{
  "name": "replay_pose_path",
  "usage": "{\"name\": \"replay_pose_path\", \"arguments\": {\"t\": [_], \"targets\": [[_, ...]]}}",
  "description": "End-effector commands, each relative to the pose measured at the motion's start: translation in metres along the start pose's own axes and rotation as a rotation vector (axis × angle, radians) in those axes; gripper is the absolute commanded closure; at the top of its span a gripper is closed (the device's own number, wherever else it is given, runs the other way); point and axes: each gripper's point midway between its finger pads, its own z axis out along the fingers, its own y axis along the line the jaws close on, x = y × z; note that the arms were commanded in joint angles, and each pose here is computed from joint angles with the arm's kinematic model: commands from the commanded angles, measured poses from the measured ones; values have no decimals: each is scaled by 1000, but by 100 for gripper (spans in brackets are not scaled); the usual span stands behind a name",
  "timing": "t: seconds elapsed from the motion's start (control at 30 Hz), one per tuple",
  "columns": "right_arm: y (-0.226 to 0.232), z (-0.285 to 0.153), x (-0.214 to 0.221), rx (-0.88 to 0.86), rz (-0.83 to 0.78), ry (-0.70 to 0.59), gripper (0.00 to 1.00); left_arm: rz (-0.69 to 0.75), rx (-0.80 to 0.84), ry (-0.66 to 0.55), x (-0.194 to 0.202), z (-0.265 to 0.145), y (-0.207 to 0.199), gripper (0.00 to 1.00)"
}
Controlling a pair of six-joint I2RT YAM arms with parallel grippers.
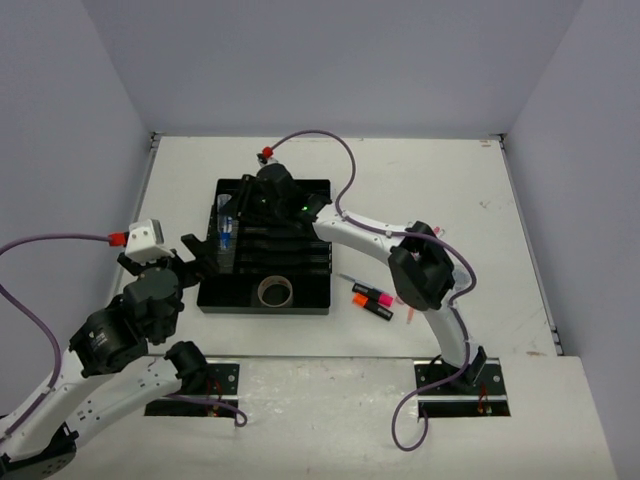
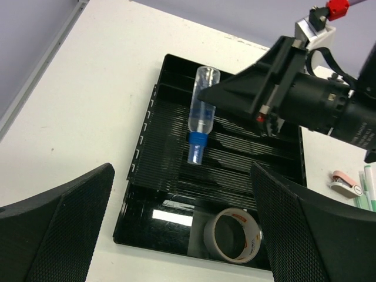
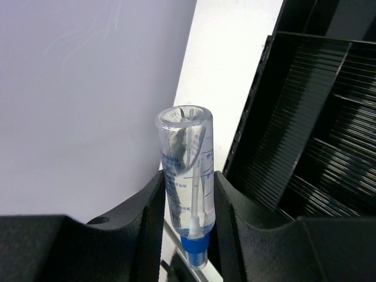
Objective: Sort the stationery into containers
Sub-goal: Place the stationery in the storage box, then pick up the stapler from the center of the board.
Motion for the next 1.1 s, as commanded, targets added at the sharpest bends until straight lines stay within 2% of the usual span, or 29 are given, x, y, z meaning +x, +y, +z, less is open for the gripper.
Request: {"name": "replay_pose_path", "arguments": {"t": [0.0, 0.13, 0.3, 0.4, 0.47, 0.5, 0.6, 0.77, 0.87, 0.97, 1.03, 1.07], "targets": [[8, 19, -22, 37, 96, -116, 100, -19, -38, -15, -7, 2, 1, 0], [-8, 46, -6, 76, 135, -63, 94, -28, -42, -21, -9, 2, 3, 0], [-21, 54, 4, 103, 153, -54, 84, -51, -31, -33, -12, -2, 6, 0], [-20, 55, 5, 99, 149, -40, 65, -57, -23, -37, -13, -2, 5, 0], [-15, 54, 6, 94, 127, -26, 42, -51, -20, -32, -12, -1, 3, 0], [-10, 52, 5, 83, 118, -24, 35, -44, -22, -28, -11, -1, 3, 0], [4, 42, -2, 56, 66, -39, 24, -36, -30, -21, -9, 1, 2, 0], [37, -5, -40, 27, -56, -123, 17, -30, -35, -16, -8, 2, 2, 0], [36, -52, -67, 49, -144, -185, 9, -27, -35, -15, -8, 2, 2, 0], [3, -114, -90, 114, -248, -222, 1, -18, -27, -9, -6, 3, -1, 0], [-41, -148, -87, 170, -269, -170, 1, -7, -12, -2, -4, 4, -5, 0], [-50, -184, -105, 160, -261, -191, 1, 11, -6, 4, -3, 6, -9, 0]]}}
